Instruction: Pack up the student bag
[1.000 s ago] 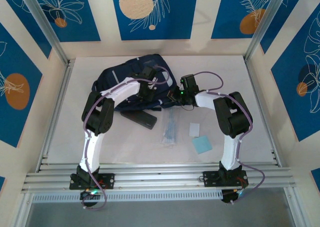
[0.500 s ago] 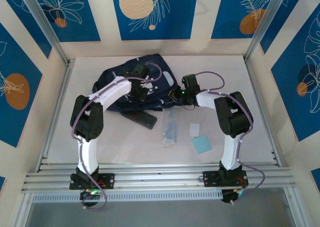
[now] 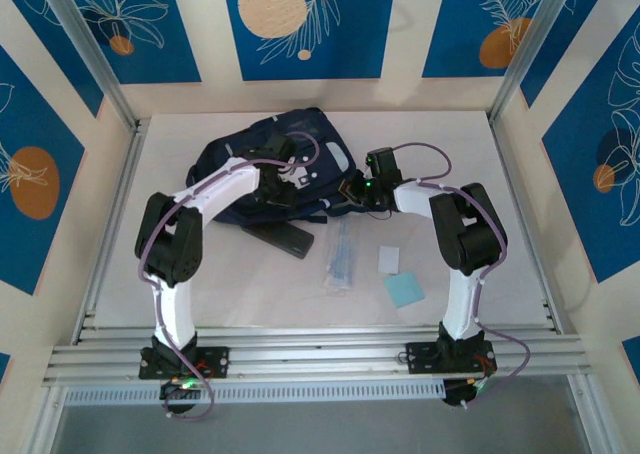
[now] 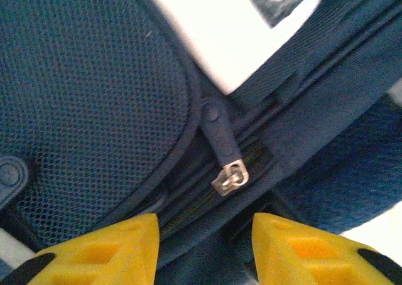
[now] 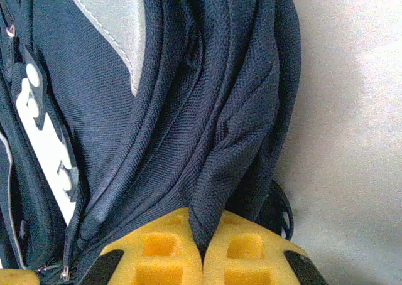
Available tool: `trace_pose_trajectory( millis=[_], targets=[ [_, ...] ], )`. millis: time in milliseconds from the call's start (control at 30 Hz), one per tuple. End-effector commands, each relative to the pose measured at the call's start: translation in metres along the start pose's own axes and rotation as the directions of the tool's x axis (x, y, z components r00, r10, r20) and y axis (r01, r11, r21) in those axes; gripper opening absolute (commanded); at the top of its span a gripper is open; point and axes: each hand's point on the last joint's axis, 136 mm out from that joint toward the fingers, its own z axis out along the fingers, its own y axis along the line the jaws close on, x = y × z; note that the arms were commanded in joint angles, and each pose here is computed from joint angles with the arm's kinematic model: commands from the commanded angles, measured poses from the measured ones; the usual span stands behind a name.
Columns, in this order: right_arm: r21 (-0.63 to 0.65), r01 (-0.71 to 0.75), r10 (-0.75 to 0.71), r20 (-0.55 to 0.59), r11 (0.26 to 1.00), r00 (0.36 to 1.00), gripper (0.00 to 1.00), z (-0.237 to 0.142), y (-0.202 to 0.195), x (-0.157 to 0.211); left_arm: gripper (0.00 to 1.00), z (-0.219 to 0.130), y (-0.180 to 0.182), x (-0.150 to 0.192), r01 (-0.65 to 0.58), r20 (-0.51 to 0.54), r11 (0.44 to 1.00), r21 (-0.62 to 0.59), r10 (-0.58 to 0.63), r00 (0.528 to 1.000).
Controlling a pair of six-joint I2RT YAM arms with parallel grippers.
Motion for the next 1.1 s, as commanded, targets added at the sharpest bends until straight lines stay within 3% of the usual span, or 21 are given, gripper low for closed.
trace_pose_trajectory(
  millis=[0, 233, 367, 567, 633, 733, 800, 1067],
  targets=[
    [0.024, 0.004, -0.003, -0.024, 1.000, 1.000, 0.00, -0.004, -0.005, 0.006, 0.45, -0.010, -0.019, -0.014, 0.026, 0.051, 0.997, 0.077, -0.030, 0.998],
    [0.012, 0.004, -0.003, -0.033, 1.000, 0.999, 0.00, -0.002, -0.004, 0.008, 0.47, 0.021, -0.008, -0.021, -0.002, 0.046, 0.999, -0.037, 0.003, 0.999],
    [0.007, 0.003, -0.003, -0.038, 1.000, 0.999, 0.00, -0.001, -0.004, 0.010, 0.54, 0.037, -0.006, -0.023, -0.027, 0.056, 0.994, -0.103, 0.033, 0.998],
    [0.000, 0.001, -0.001, -0.040, 1.000, 0.999, 0.00, 0.000, -0.004, 0.009, 0.59, 0.062, 0.015, -0.007, -0.047, -0.017, 0.973, -0.227, 0.044, 0.999],
    [0.001, -0.001, 0.001, -0.038, 1.000, 0.999, 0.00, 0.000, -0.006, 0.009, 0.54, 0.064, 0.029, 0.000, -0.037, -0.021, 0.956, -0.289, 0.033, 0.999],
    [0.000, -0.010, 0.010, -0.037, 1.000, 0.999, 0.00, -0.001, -0.009, 0.009, 0.30, 0.061, 0.047, 0.009, 0.049, 0.012, 0.950, -0.309, -0.048, 0.999],
    [0.003, -0.014, 0.014, -0.037, 1.000, 0.999, 0.00, -0.001, -0.012, 0.009, 0.24, 0.056, 0.056, 0.011, 0.138, 0.057, 0.950, -0.279, -0.127, 0.990],
    [0.009, -0.020, 0.020, -0.034, 1.000, 0.999, 0.00, -0.002, -0.017, 0.007, 0.25, 0.010, 0.067, 0.001, 0.308, 0.241, 0.926, -0.219, -0.255, 0.937]
  ],
)
